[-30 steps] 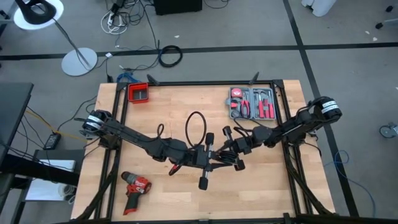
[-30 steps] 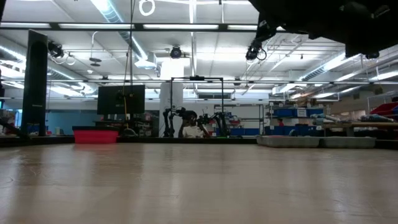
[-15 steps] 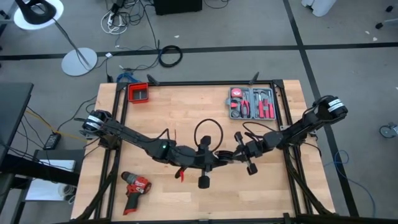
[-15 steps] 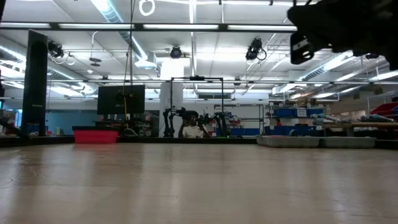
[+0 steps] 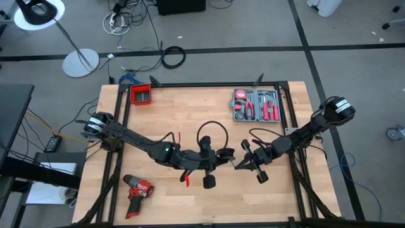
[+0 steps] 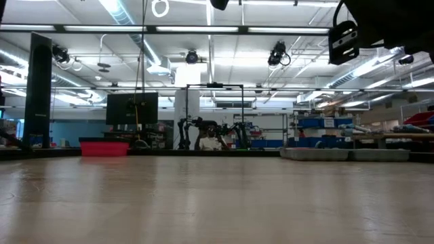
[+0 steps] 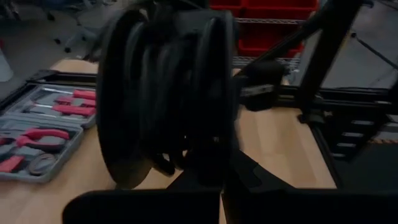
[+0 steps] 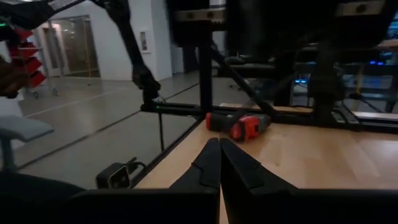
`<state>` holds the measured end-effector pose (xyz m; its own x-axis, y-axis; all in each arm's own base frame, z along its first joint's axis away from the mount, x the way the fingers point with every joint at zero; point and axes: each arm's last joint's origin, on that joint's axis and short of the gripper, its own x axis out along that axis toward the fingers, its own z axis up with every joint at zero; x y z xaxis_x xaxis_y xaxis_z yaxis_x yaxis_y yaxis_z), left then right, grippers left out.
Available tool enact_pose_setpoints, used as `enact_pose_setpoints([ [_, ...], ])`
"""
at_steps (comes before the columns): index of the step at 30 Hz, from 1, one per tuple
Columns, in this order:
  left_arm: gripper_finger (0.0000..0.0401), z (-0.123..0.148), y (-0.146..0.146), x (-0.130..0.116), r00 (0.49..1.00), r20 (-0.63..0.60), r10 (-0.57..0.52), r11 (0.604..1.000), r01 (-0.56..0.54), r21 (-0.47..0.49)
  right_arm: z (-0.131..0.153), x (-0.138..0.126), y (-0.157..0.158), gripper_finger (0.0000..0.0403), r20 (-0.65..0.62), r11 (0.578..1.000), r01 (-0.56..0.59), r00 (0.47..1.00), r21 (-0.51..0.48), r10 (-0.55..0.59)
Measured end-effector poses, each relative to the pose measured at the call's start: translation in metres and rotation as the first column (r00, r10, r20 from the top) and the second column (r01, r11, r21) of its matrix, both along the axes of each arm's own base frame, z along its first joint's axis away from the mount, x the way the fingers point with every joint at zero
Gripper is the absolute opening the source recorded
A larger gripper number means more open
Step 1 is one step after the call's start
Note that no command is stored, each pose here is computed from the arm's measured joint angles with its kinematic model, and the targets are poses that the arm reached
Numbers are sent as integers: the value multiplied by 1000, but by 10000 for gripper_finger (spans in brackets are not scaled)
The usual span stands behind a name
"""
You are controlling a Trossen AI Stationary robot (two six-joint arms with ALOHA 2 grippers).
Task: Coil cords
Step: Coil the black wire onto the black spool
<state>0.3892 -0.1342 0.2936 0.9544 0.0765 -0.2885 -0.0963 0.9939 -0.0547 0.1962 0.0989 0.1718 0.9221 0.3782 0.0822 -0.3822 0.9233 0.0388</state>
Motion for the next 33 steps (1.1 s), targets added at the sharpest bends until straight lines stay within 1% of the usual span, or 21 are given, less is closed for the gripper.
enact_pose_setpoints([
  [5, 0, -2, 1, 0, 1000, -16, 19, 1000, -19, -15, 7, 4, 4, 0, 33, 1000, -18, 999, -18, 18],
  [11, 0, -5, 0, -2, 999, -44, 22, 999, -24, -46, 7, 6, 4, 1, 25, 1000, -3, 1000, -27, 4],
  [14, 0, -4, -3, -3, 999, -40, 16, 999, -18, -48, 6, 7, 3, 8, 11, 998, 50, 999, -29, -50],
  [19, 0, -3, -10, -5, 999, -32, -12, 998, 10, -58, -2, 2, -5, 25, -15, 975, 218, 976, -31, -219],
  [21, 0, -3, -13, -6, 999, -33, -18, 998, 16, -58, -1, -3, -8, 30, 20, 972, 236, 972, -4, -236],
  [24, 0, -3, -15, -7, 999, -33, -23, 998, 21, -58, 10, -9, -11, 34, 129, 971, 232, 963, 53, -237],
  [26, 0, -3, -15, -7, 999, -31, -24, 998, 22, -59, 17, -9, -14, 36, 178, 970, 237, 954, 58, -243],
  [28, 0, -3, -15, -7, 999, -25, -24, 998, 22, -62, 22, -8, -14, 36, 196, 974, 222, 954, 45, -226],
  [30, 0, -1, -15, -6, 1000, -12, -24, 998, 23, -66, 22, -6, -14, 35, 167, 979, 204, 964, 30, -206],
  [33, 0, 0, -15, -6, 1000, 4, -27, 998, 27, -62, 12, -3, -14, 34, 50, 981, 194, 980, 3, -193],
])
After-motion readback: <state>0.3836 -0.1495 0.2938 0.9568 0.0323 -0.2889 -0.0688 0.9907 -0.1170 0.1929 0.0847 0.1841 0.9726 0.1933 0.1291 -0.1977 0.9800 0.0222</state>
